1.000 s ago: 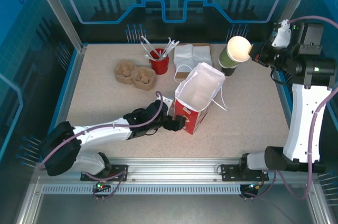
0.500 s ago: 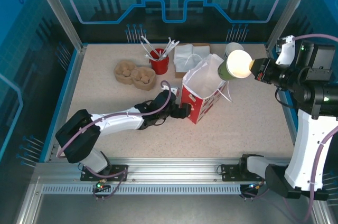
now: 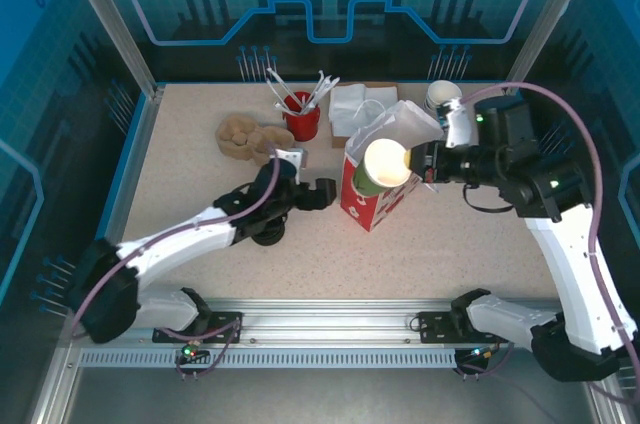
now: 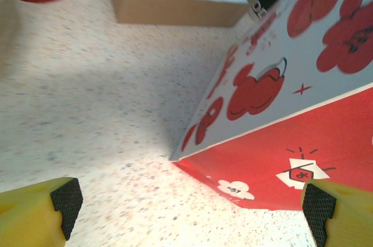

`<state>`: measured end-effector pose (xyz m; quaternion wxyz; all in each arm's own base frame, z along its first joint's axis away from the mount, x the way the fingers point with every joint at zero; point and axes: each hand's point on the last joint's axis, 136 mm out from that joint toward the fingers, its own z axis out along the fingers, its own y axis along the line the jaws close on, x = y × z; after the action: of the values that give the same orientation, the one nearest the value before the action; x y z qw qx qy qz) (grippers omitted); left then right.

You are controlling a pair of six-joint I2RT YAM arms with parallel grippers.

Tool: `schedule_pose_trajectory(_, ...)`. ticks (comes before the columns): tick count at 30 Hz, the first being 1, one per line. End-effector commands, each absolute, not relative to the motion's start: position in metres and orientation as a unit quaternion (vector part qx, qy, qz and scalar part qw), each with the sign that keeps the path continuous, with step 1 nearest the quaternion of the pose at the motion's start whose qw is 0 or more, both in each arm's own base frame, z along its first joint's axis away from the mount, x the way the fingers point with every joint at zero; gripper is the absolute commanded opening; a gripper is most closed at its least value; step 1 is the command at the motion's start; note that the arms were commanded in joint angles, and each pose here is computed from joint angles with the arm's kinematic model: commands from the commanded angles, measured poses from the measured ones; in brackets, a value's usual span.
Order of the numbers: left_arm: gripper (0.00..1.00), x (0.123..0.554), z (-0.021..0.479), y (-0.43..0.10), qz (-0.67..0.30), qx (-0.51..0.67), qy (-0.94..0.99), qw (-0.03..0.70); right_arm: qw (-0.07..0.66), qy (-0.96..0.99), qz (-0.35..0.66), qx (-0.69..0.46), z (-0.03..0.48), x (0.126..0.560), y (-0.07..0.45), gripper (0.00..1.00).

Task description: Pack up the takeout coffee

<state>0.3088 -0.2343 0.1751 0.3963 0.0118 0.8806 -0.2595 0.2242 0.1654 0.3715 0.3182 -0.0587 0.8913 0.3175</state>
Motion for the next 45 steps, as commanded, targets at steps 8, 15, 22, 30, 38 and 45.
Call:
schedule_pose_trajectory(8, 0.99, 0.249, 0.15, -0.117, -0.174, -0.098, 0.921, 0.335, 0.299, 0.904, 0.285, -0.106, 0.312, 0.226, 0.24, 0.0)
schedule_pose_trajectory(15, 0.99, 0.22, 0.116, -0.083, -0.141, -0.181, 0.939, 0.256, 0.279, 0.917, 0.266, -0.106, 0.257, 0.226, 0.279, 0.0)
schedule_pose_trajectory(22, 0.95, 0.215, 0.095, -0.085, -0.141, -0.193, 0.948, 0.208, 0.271, 0.933, 0.22, -0.089, 0.203, 0.235, 0.29, 0.0)
schedule_pose_trajectory(30, 0.87, 0.224, 0.089, -0.09, -0.144, -0.185, 0.949, 0.209, 0.251, 0.945, 0.197, -0.078, 0.161, 0.24, 0.295, 0.0)
schedule_pose_trajectory(38, 0.66, 0.231, 0.084, -0.088, -0.119, -0.173, 0.956, 0.203, 0.244, 0.947, 0.195, -0.077, 0.144, 0.243, 0.301, 0.0)
schedule_pose_trajectory(45, 0.64, 0.239, 0.083, -0.093, -0.125, -0.17, 0.956, 0.203, 0.244, 0.948, 0.189, -0.075, 0.134, 0.246, 0.302, 0.0)
